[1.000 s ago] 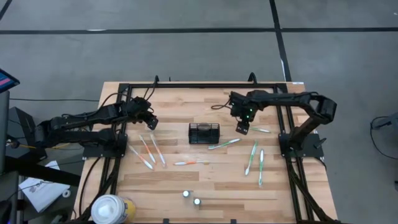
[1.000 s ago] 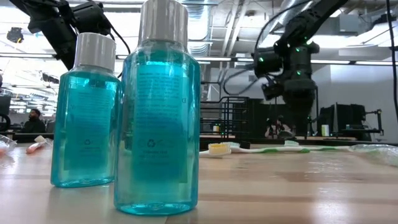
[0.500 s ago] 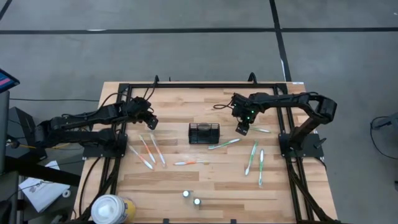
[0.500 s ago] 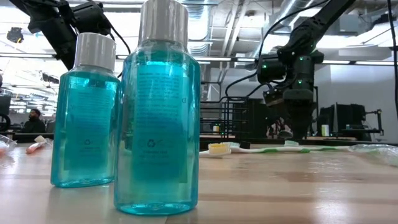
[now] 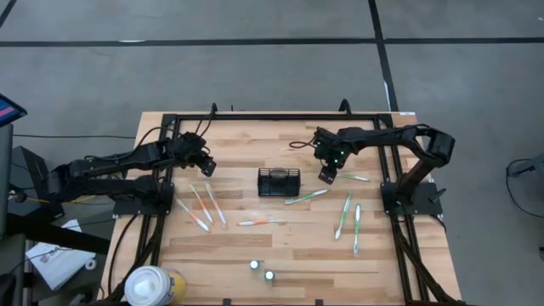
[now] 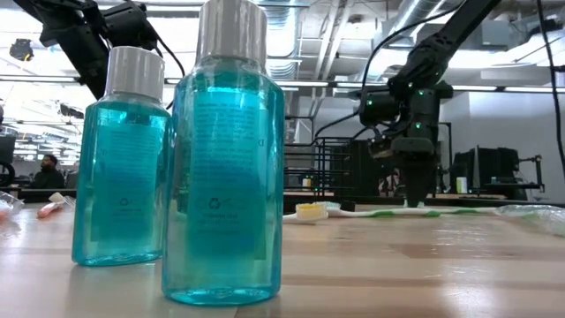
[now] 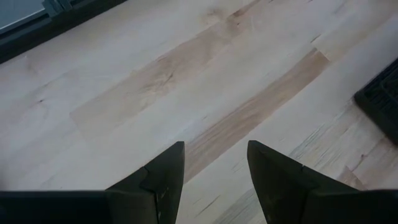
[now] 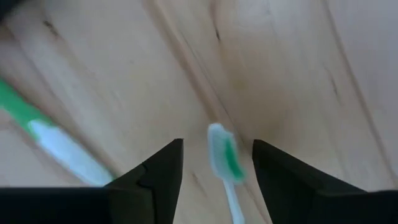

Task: Pick & Place toothbrushing station
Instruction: Put the green toothbrush into the wire organizer

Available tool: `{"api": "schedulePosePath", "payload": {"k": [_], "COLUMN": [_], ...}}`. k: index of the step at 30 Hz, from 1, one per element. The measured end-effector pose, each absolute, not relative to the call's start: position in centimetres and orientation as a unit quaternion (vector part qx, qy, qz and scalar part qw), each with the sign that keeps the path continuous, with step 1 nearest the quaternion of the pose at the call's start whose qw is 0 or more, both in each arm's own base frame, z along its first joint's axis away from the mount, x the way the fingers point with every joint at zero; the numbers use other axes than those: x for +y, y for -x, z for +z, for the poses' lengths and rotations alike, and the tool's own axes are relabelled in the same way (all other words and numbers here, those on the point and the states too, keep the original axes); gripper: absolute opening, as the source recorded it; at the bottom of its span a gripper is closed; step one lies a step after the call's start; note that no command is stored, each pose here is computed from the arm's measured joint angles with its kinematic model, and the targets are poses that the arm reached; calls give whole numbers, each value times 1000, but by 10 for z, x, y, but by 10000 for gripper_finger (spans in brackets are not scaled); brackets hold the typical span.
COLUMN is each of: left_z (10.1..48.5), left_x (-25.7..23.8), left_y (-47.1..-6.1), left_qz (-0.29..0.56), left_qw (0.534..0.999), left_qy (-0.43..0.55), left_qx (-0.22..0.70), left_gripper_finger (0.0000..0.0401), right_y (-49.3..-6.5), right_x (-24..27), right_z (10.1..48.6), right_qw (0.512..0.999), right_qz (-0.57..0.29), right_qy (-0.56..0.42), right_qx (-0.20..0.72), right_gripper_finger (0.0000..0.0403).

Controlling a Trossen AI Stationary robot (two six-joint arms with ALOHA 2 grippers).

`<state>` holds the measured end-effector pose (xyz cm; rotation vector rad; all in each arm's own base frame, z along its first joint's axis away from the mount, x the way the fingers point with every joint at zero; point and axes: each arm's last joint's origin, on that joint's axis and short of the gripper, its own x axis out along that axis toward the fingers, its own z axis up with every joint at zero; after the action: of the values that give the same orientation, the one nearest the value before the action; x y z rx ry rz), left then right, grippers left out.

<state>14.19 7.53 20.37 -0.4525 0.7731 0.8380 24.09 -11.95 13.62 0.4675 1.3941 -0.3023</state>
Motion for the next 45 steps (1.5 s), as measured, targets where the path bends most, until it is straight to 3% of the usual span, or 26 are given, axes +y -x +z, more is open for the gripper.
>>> {"api": "schedulePosePath", "payload": {"k": [8,14,19,24,28,34,40,45], "left_z": [177,168,171,186,200,233,291,347], "left_x": [71,71,72,77,83,96,112,123], "left_y": [-135,-135,-139,-152,-159,-162,-161,-150], "left_qz": [389,393,392,365,350,343,346,324], "left_qw": [804,805,816,859,889,907,924,939], "left_qy": [233,254,256,262,240,202,151,118], "left_qx": [385,364,339,244,172,135,64,-10], "left_gripper_finger": [170,170,170,170,170,170,170,170], "right_y": [-246,-247,-253,-271,-292,-313,-325,-317], "right_x": [-120,-132,-145,-158,-175,-200,-204,-173], "right_z": [127,131,137,164,207,292,389,457], "right_qw": [721,727,746,779,821,882,946,975], "right_qz": [-149,-162,-153,-139,-127,-133,-139,-149], "right_qy": [-223,-238,-261,-278,-271,-256,-227,-164], "right_qx": [639,623,593,545,486,373,184,1], "right_gripper_finger": [149,25,10,5,3,1,1,1]}}
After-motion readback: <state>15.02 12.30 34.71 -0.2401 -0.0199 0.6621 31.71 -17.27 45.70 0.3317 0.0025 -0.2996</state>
